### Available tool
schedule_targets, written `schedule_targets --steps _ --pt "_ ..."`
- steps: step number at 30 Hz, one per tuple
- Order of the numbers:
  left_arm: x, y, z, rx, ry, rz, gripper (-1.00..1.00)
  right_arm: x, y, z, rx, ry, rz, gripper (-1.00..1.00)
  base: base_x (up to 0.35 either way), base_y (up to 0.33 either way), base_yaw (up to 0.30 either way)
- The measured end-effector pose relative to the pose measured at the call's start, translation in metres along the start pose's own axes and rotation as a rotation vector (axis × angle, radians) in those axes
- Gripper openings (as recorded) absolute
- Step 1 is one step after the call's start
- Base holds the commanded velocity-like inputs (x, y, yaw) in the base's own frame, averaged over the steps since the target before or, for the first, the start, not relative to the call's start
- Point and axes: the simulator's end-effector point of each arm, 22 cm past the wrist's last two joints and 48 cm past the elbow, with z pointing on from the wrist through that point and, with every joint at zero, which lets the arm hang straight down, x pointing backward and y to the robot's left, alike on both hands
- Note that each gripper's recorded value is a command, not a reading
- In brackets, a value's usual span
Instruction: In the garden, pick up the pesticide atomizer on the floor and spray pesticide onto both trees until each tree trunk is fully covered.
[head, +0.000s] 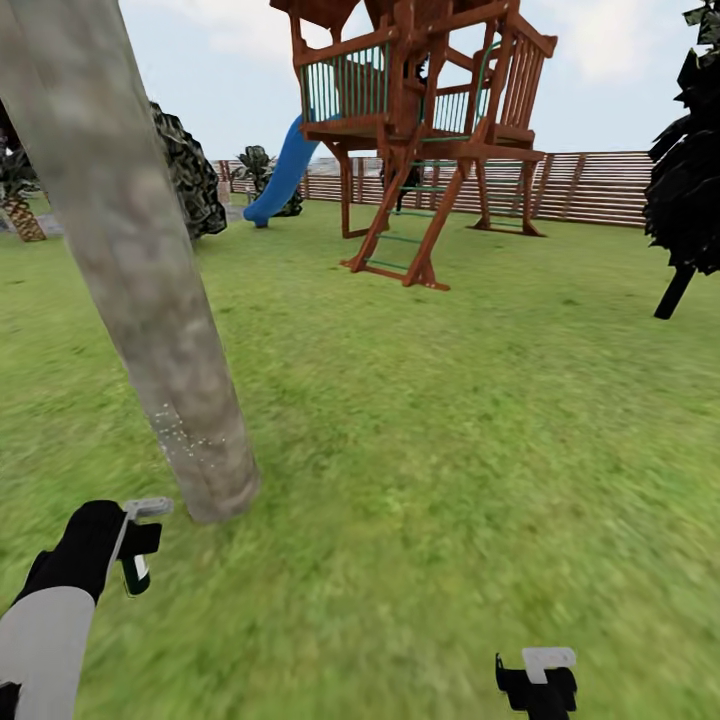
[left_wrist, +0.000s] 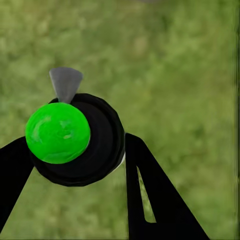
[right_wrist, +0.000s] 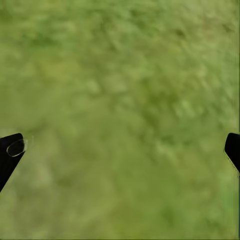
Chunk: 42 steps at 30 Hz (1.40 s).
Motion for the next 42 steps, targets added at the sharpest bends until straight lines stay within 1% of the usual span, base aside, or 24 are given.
schedule_targets --steps 3,6,9,13,17,28,33,42 --pt "0.001 -0.003 0.001 0.007 0.000 -0.002 -1.00 0.000 -0.002 0.000 0.005 -0.001 -0.002 1.00 0.240 -0.196 0.002" --pt "0.001 -0.017 0.001 0.025 -0.001 0.001 -1.00 0.000 -0.004 0.000 0.007 -0.001 -0.002 1.00 0.241 -0.191 0.000" --pt "0.002 -0.019 0.001 0.027 0.000 0.003 -1.00 0.000 -0.002 0.000 0.005 0.000 -0.001 1.00 0.234 -0.196 0.032" --pt "0.002 -0.021 0.001 0.029 0.000 0.004 -1.00 0.000 0.000 0.000 0.003 -0.001 0.000 1.00 0.229 -0.200 0.250" --pt "0.002 -0.039 0.001 0.053 -0.004 0.008 -1.00 0.000 0.000 0.000 0.003 0.000 0.000 1.00 0.212 -0.204 0.275" --pt "0.002 -0.040 0.001 0.053 -0.005 0.009 -1.00 0.000 0.000 0.000 0.001 0.000 0.000 1.00 0.192 -0.211 0.276" --pt "0.002 -0.041 0.001 0.054 -0.005 0.011 -1.00 0.000 0.000 0.000 0.000 0.000 0.000 1.00 0.100 -0.256 0.242" --pt "0.002 -0.041 0.001 0.054 -0.004 0.011 -1.00 0.000 0.001 0.000 -0.001 0.000 0.000 1.00 0.012 -0.272 0.023"
